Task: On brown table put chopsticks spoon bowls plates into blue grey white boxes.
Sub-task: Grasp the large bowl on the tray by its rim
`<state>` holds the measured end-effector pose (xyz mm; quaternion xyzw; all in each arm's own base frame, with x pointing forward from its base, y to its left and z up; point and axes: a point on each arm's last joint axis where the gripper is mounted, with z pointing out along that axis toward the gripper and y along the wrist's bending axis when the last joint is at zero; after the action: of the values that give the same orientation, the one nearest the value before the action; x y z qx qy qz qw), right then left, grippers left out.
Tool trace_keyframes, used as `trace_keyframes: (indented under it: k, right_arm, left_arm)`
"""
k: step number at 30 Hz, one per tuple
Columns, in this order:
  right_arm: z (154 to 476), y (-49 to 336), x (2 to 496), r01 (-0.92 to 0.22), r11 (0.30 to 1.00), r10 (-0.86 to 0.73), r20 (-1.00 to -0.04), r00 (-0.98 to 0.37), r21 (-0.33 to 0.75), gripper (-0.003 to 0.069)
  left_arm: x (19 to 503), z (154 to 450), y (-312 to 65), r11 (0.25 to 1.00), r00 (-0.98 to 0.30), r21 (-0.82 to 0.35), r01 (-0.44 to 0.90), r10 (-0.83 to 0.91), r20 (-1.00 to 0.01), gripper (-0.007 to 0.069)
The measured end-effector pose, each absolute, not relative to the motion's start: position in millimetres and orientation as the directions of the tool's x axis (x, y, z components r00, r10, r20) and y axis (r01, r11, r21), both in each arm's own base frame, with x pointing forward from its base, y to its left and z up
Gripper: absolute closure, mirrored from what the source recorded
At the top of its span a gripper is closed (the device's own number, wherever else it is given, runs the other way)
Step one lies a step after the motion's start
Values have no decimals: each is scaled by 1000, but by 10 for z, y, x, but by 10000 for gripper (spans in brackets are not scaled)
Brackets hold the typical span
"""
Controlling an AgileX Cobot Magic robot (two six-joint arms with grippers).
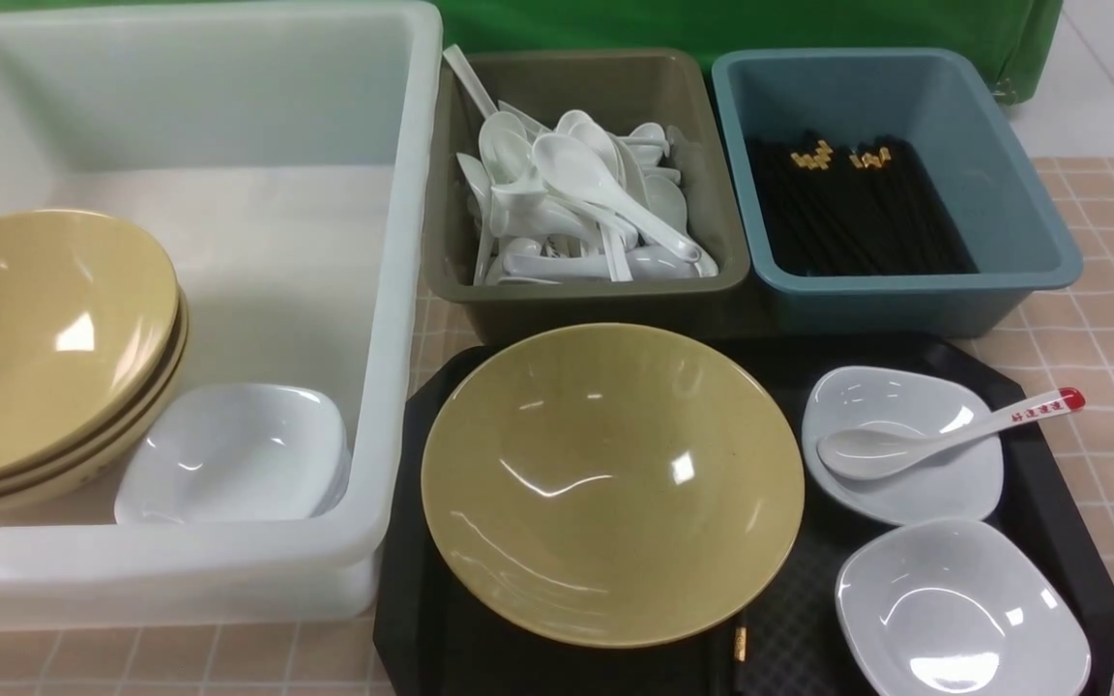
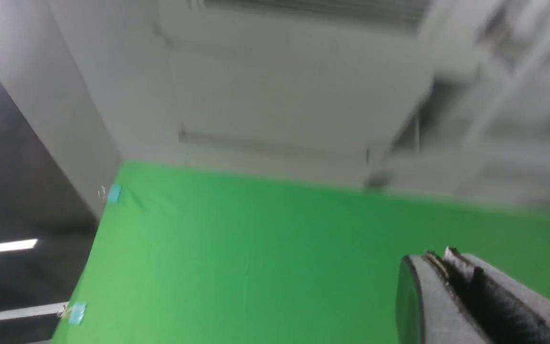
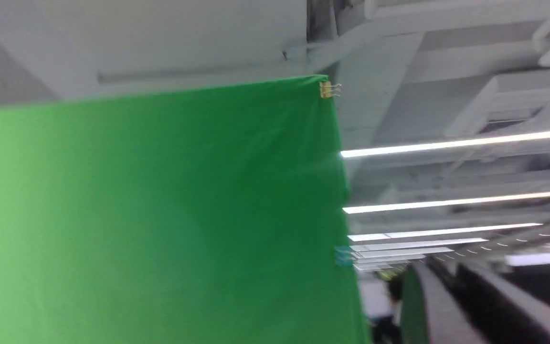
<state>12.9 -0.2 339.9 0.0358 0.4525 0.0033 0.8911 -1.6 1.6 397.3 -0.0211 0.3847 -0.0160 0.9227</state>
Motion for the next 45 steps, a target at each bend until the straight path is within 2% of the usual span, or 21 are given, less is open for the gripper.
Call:
trace_keyframes:
  k: [3, 4, 5, 7, 9, 10, 11, 12, 13, 15, 19, 20, 24, 27, 28, 29, 30, 33, 36, 40, 45]
  right_arm:
    - [3455, -24, 283, 88, 996, -39, -912, 407, -3, 622]
    - [3449, -25, 285, 91, 996, -42, -917, 396, -7, 622]
    - [3371, -40, 408, 103, 994, -62, -962, 266, -36, 622]
    - [3181, -63, 597, 103, 992, -83, -996, 43, -79, 622]
    - [3011, -76, 711, 95, 993, -65, -993, -103, -75, 622]
    - [2920, -80, 768, 91, 994, -47, -984, -169, -63, 622]
    - [2906, -81, 779, 91, 994, -45, -983, -178, -62, 622]
    - [2740, -78, 863, 78, 996, -11, -955, -298, -36, 622]
    - [2728, -78, 872, 77, 996, -13, -952, -305, -38, 622]
    - [2583, -30, 947, 28, 1000, 11, -907, -421, -1, 622]
    - [2530, 118, 1046, -124, 992, -41, -876, -481, 22, 622]
    - [2531, 136, 1053, -142, 990, -49, -875, -481, 23, 622]
    - [2527, 328, 1119, -312, 950, -132, -872, -472, 26, 622]
    - [2490, 427, 1136, -385, 922, -172, -856, -488, 34, 622]
    - [2487, 433, 1138, -389, 921, -175, -854, -489, 34, 622]
    - [2457, 488, 1138, -427, 903, -202, -840, -504, 39, 622]
    - [2450, 494, 1142, -431, 901, -206, -837, -507, 39, 622]
    - [2382, 588, 1156, -491, 870, -260, -804, -534, 44, 622]
    - [2335, 639, 1162, -528, 848, -304, -780, -546, 40, 622]
    - [2310, 685, 1152, -571, 820, -359, -739, -570, 41, 622]
    - [2351, 712, 1045, -629, 772, -447, -619, -645, 98, 621]
  left_arm:
    - [314, 4169, 12, 1000, 570, -20, -8, -12, -821, 620]
    - [374, 4177, 11, 1000, 542, -23, -4, -17, -840, 620]
    - [512, 4213, 11, 999, 483, -40, 5, -37, -875, 620]
    - [869, 4194, 1, 991, 267, -131, 35, -136, -954, 620]
    - [1086, 4204, -25, 975, 83, -218, 49, -221, -972, 620]
    - [1203, 4190, -48, 966, -28, -252, 50, -251, -968, 620]
    - [1233, 4160, -53, 965, -58, -259, 48, -257, -965, 620]
    - [1417, 4158, -108, 959, -239, -276, 61, -254, -937, 620]
    - [1443, 4129, -114, 957, -267, -283, 60, -258, -929, 620]
    - [1662, 4106, -218, 951, -467, -278, 137, -186, -864, 620]
    - [1973, 3980, -447, 863, -662, -402, 306, -111, -741, 620]
    - [2001, 3963, -471, 848, -677, -426, 314, -114, -727, 620]
    - [2216, 3815, -871, 702, -728, -526, 480, -16, -686, 620]
    - [2252, 3672, -1230, 650, -740, -522, 553, 95, -666, 620]
    - [2254, 3658, -1255, 648, -741, -520, 557, 104, -664, 620]
    - [2265, 3507, -1489, 633, -744, -498, 593, 194, -639, 620]
    - [2280, 3491, -1495, 635, -749, -501, 588, 192, -634, 620]
    - [2305, 3155, -1955, 599, -730, -448, 664, 392, -560, 620]
    - [2378, 2921, -2228, 583, -699, -397, 709, 506, -505, 620]
    - [2518, 2708, -2449, 604, -681, -325, 728, 582, -444, 620]
    - [2745, 2384, -2717, 642, -666, -209, 738, 645, -373, 620]
